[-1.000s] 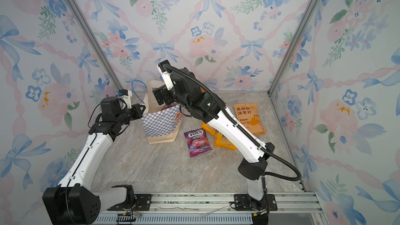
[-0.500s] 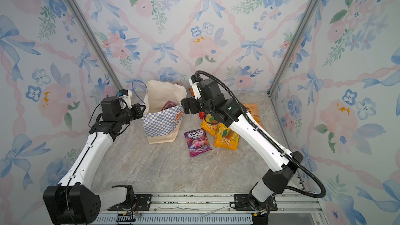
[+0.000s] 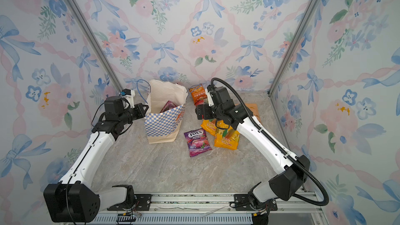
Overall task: Place the snacks into the paper bag
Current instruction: Pick up the snack at the center of the table.
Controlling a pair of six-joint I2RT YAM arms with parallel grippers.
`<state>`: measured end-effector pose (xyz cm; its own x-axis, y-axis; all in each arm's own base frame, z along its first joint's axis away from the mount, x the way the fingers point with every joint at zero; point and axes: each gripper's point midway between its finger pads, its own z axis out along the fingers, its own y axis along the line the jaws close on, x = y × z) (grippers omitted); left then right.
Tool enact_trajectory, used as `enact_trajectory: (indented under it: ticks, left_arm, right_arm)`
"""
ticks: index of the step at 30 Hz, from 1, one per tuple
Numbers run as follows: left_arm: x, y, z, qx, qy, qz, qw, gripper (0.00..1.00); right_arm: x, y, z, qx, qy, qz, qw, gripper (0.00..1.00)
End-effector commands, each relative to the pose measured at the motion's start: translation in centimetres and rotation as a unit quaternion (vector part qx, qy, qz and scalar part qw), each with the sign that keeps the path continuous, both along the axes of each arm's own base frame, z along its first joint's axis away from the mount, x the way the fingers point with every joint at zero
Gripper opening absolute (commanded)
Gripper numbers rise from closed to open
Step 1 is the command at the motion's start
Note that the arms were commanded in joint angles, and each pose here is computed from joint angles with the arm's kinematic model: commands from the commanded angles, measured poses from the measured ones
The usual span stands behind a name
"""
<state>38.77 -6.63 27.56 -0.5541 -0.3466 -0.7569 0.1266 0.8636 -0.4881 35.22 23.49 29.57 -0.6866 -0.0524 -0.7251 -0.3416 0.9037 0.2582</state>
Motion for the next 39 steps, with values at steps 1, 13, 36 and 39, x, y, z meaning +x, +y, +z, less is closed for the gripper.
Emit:
enact_trajectory:
  ticks: [1,13,36,39]
  left_arm:
    - [0.4,-0.4,1.2,-0.003,-0.01,-0.003,1.0,0.0]
    - [0.9,-0.7,0.9,-0.006,-0.002,-0.006,1.0,0.0]
    - [0.6,-2.1,1.0,0.001,-0.006,-0.016,1.0,0.0]
    - [0.6,-2.0,1.1,0.002,-0.008,-0.014,1.0,0.0]
  right_arm:
    - [-0.4,-1.9,0.3,0.019,0.008,-0.023,1.0,0.96]
    - [-2.3,-7.8,-7.9,-0.12,0.096,-0.114,0.982,0.96]
    - [-4.2,-7.7,-17.2,-0.363,0.155,-0.124,0.91,0.97]
    - [-4.1,-7.3,-18.1,-0.367,0.163,-0.12,0.908,0.97]
